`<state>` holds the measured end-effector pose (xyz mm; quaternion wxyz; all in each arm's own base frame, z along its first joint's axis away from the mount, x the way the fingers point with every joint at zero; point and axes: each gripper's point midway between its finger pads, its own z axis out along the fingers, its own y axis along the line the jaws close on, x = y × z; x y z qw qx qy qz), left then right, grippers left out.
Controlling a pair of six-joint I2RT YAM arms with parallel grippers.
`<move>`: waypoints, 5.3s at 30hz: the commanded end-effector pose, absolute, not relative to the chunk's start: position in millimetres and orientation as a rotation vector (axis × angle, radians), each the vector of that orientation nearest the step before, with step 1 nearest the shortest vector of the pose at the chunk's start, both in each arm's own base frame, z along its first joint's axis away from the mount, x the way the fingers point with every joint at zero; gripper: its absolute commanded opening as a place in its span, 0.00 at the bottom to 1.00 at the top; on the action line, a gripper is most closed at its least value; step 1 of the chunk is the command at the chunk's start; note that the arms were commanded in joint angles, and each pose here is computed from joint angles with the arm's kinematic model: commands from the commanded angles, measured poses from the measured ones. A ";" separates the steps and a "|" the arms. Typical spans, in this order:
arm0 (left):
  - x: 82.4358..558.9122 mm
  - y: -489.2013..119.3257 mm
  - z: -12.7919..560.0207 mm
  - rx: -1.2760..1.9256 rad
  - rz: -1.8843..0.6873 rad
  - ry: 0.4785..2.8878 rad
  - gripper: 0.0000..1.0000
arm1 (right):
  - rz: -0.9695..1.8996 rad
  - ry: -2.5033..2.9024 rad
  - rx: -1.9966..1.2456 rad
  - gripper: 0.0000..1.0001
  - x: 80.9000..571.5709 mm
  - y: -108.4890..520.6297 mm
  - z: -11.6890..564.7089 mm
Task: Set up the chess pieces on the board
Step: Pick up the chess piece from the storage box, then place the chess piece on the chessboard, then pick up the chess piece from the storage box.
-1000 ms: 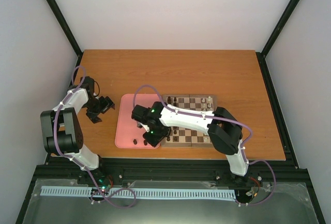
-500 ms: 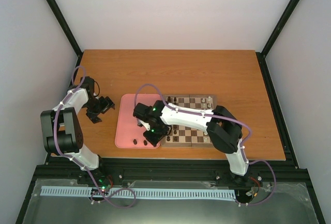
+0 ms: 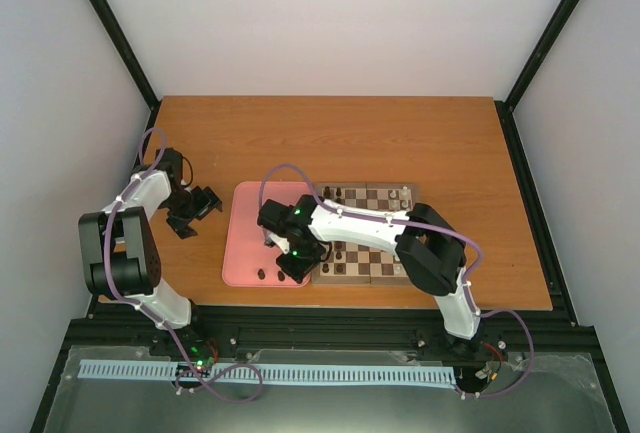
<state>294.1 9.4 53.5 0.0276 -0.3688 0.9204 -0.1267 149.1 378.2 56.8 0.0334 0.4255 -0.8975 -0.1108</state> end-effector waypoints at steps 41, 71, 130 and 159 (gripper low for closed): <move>304.0 9.0 55.7 -1.120 -0.416 2.836 1.00 | -0.400 -3.065 1.020 0.03 281.2 310.3 109.8; 306.2 8.3 50.4 -1.124 -0.422 2.851 1.00 | -0.312 -3.068 1.008 0.05 294.3 304.9 65.8; 307.9 6.8 52.6 -1.121 -0.439 2.845 1.00 | -0.563 -3.134 1.067 0.91 262.8 334.5 177.2; 306.0 5.3 54.6 -1.119 -0.454 2.832 1.00 | -0.422 -2.811 1.260 0.61 167.1 377.1 83.3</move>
